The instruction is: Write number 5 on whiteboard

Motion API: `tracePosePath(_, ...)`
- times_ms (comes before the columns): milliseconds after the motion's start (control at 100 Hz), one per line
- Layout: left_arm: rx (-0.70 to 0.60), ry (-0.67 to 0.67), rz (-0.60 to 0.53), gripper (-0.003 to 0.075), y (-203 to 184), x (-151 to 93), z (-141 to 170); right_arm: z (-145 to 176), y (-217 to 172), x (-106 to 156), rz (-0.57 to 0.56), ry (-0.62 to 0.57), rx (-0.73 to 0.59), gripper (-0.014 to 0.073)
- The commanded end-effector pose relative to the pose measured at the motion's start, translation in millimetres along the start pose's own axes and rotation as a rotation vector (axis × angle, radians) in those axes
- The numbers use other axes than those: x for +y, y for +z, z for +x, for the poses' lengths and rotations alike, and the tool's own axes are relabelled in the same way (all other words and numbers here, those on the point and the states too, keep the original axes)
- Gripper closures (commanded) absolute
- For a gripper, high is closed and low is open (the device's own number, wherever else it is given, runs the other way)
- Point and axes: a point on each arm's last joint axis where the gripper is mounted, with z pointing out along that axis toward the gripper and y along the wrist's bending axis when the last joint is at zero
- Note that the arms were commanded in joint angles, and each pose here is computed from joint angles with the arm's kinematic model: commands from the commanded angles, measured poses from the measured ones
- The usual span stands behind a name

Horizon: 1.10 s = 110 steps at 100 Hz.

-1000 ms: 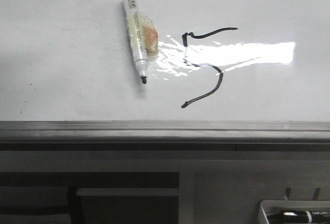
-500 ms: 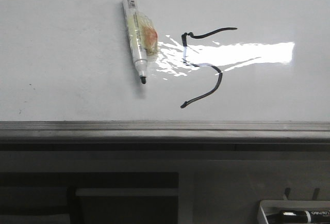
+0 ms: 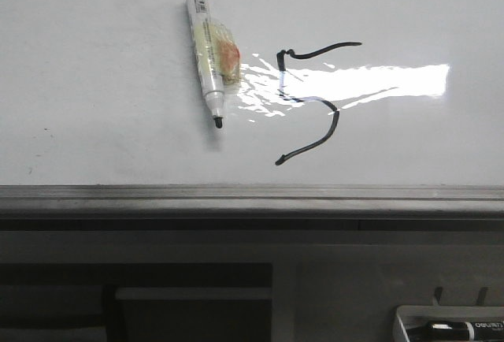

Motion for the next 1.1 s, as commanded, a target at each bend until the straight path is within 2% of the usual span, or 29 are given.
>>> tracePosePath(0, -0.088, 0.03, 0.008, 0.0741, -1.0, -1.2, -11.7, -12.7, -1.7, -3.7, 0.028, -0.01, -0.08, 0.0641)
tracePosePath(120, -0.129, 0.197, -0.06, 0.0741, -1.4, 4.8, -6.5, -12.7, -1.7, -3.7, 0.028, -0.01, -0.08, 0.0641)
tracePosePath(240, -0.214, 0.312, -0.125, 0.0741, -1.8, 10.4, 16.1, -12.7, -1.7, -3.7, 0.028, -0.01, -0.08, 0.0641)
tracePosePath(360, -0.333, 0.194, -0.182, 0.0741, -7.7, 14.2, 37.1, -12.7, -1.7, -3.7, 0.028, -0.01, -0.08, 0.0641)
tracePosePath(460, -0.458, 0.156, -0.213, 0.0741, -9.4, 14.6, 51.0, -12.7, -1.7, -3.7, 0.028, -0.01, -0.08, 0.0641)
tracePosePath(540, -0.487, 0.083, -0.275, 0.0741, -9.9, 19.5, 64.7, -12.7, -1.7, -3.7, 0.028, -0.01, -0.08, 0.0641)
tracePosePath(640, -0.455, -0.011, -0.352, 0.0741, -6.9, 27.1, 85.0, -12.7, -1.7, -3.7, 0.028, -0.01, -0.08, 0.0641)
tracePosePath(780, -0.358, -0.072, -0.435, 0.0741, -3.1, 34.7, 109.8, -12.7, -1.7, -3.7, 0.028, -0.01, -0.08, 0.0641)
tracePosePath(840, -0.265, -0.117, -0.474, 0.0741, -2.3, 37.8, 118.3, -12.7, -1.7, -3.7, 0.028, -0.01, -0.08, 0.0641)
tracePosePath(930, -0.182, -0.157, -0.501, 0.0741, -1.5, 39.4, 126.5, -12.7, -1.7, -3.7, 0.028, -0.01, -0.08, 0.0641)
tracePosePath(1090, -0.118, -0.214, -0.517, 0.0741, -0.8, 39.5, 133.5, -12.7, -1.7, -3.7, 0.028, -0.01, -0.08, 0.0641)
